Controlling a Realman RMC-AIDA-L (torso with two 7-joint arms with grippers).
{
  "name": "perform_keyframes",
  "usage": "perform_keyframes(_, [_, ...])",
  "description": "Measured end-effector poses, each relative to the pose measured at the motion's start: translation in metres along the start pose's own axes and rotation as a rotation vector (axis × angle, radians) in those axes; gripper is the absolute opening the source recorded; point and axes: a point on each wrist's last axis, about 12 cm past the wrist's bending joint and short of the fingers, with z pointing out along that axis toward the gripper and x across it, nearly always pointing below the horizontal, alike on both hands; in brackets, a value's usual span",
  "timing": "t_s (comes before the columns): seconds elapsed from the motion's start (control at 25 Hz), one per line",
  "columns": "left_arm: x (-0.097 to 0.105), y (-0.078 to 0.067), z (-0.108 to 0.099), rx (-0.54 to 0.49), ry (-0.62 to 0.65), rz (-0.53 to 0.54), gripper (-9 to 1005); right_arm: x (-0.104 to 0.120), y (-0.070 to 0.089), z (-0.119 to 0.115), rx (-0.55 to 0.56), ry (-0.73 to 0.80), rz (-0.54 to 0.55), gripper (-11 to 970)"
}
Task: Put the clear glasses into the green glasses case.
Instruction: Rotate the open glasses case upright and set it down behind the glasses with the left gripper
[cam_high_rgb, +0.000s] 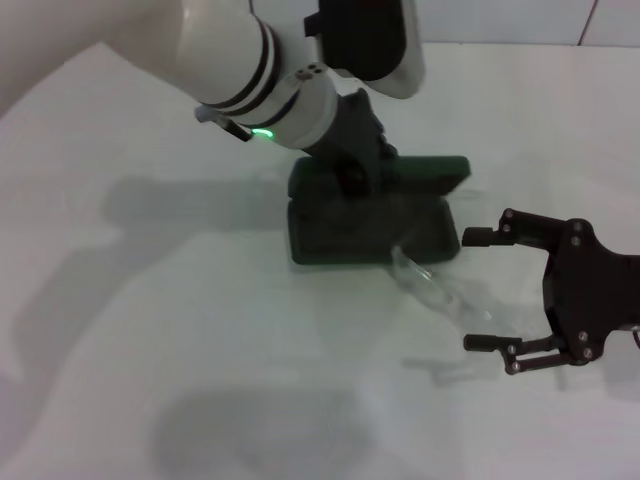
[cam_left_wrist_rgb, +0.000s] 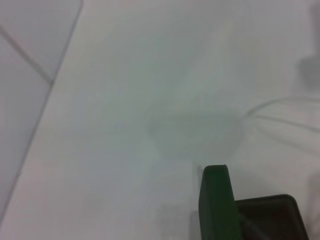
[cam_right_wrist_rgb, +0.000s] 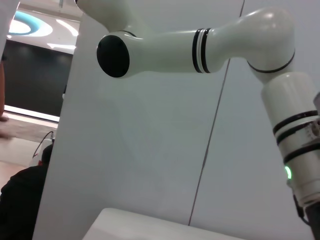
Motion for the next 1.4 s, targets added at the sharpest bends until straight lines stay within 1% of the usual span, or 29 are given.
perform_keyframes(0.16, [-0.008, -0.003, 0.0, 0.028, -0.011, 0.035, 217, -0.001, -0.001, -0.002, 0.005, 0.001, -0.005, 871])
perform_keyframes(0.32, [-0.009, -0.002, 0.002, 0.01, -0.024, 0.065, 218, -0.001, -0.003, -0.001, 0.002, 0.0, -0.014, 870])
perform_keyframes(0.48, [-0.006, 0.003, 0.006, -0.036, -0.051, 0.087, 220, -0.001, -0.005, 0.0, 0.006, 0.002, -0.02, 870])
perform_keyframes(0.52, [-0.007, 0.004, 0.008, -0.05, -0.069, 0.087, 220, -0.002, -0.005, 0.0, 0.007, 0.001, -0.02, 870])
perform_keyframes(0.64, [-0.007, 0.006, 0.011, -0.05, -0.099, 0.062, 221, -0.001, -0.004, 0.001, 0.002, 0.002, -0.02, 869])
perform_keyframes(0.84, [-0.003, 0.011, 0.012, -0.054, -0.105, 0.023, 223, -0.001, -0.004, 0.001, -0.002, 0.003, -0.015, 869])
perform_keyframes(1.2, [-0.004, 0.007, 0.015, -0.044, -0.089, 0.04, 226, 0.0, -0.001, 0.001, 0.0, 0.001, -0.007, 867])
perform_keyframes(1.32, [-0.004, 0.01, 0.012, -0.055, -0.1, 0.009, 335, -0.001, -0.002, 0.001, 0.0, -0.001, 0.001, 867])
perform_keyframes(1.4, [-0.005, 0.014, 0.009, -0.072, -0.115, -0.019, 383, -0.001, -0.003, 0.001, 0.005, -0.003, 0.013, 867])
